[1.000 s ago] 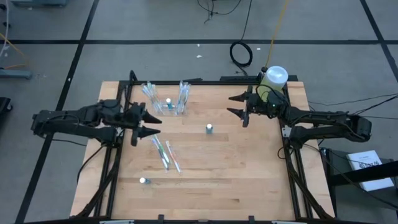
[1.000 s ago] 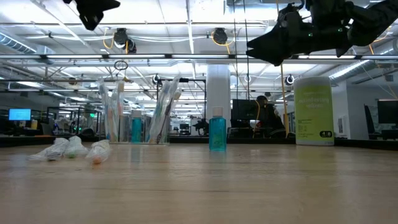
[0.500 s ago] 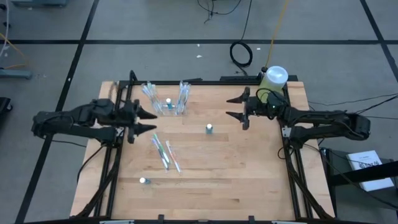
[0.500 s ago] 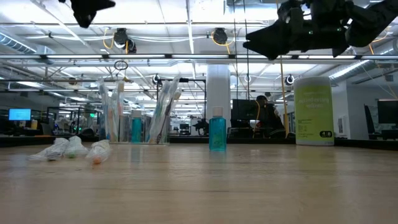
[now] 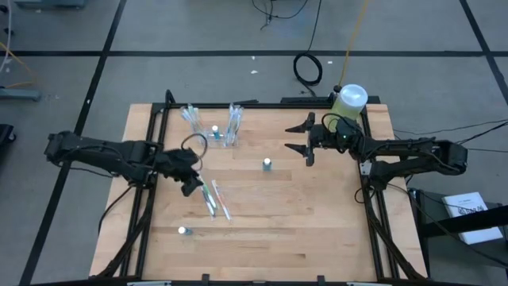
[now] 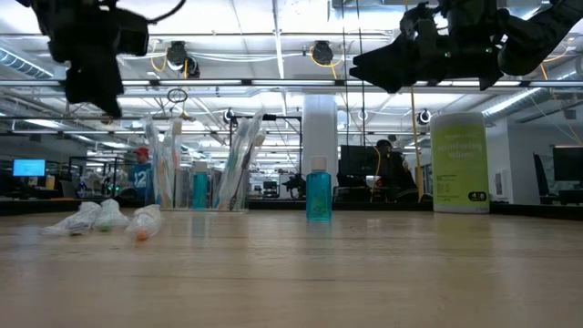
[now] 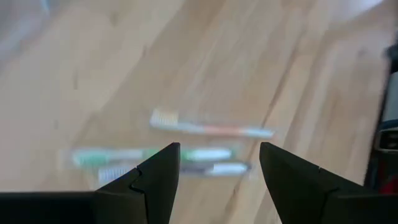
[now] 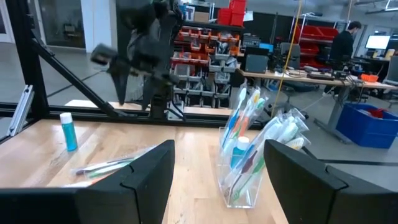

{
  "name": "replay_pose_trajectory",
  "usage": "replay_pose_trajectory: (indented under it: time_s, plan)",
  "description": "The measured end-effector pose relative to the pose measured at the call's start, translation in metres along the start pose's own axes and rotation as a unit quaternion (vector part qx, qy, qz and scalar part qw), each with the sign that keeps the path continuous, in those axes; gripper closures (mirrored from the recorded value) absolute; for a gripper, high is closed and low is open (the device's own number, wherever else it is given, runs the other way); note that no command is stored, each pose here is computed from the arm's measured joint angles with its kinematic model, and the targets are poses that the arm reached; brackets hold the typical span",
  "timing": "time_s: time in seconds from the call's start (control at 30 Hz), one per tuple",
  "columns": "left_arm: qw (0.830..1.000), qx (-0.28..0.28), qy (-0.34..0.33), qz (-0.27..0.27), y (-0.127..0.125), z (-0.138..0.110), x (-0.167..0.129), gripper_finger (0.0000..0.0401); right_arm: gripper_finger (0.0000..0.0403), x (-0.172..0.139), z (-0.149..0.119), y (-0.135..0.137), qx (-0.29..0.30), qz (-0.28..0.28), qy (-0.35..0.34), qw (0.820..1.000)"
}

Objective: Pick & Place toothbrushing station
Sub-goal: Put the purple toothbrush into the transparent organizer

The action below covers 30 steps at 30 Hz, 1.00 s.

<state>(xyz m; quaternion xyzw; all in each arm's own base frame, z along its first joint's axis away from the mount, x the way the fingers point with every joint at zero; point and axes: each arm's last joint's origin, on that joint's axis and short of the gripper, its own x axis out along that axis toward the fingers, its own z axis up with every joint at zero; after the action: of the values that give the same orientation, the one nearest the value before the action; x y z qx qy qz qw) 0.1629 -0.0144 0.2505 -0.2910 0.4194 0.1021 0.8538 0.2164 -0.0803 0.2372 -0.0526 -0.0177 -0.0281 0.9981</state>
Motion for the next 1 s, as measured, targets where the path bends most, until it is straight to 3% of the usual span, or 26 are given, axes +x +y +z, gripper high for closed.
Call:
replay_pose_trajectory:
  time_s: [0.27, 0.5, 0.8, 1.0]
  plan:
    - [0.988, -0.132, 0.05, 0.055, -0.006, -0.006, 0.026, 0.0174, 0.0161, 0.0, 0.001, 0.0, -0.002, -0.002, -0.005, 1.0]
    - [0.952, -0.265, 0.063, 0.142, -0.001, -0.01, 0.047, 0.0174, 0.0161, 0.0, 0.001, 0.0, 0.0, -0.003, -0.005, 1.0]
    - [0.897, -0.364, 0.037, 0.248, 0.013, -0.008, 0.076, 0.0174, 0.0161, 0.0, 0.001, 0.0, 0.002, -0.003, -0.005, 1.0]
    - [0.891, -0.375, 0.09, 0.242, 0.013, -0.01, 0.095, 0.0174, 0.0161, 0.0, 0.001, 0.0, 0.011, -0.003, -0.005, 1.0]
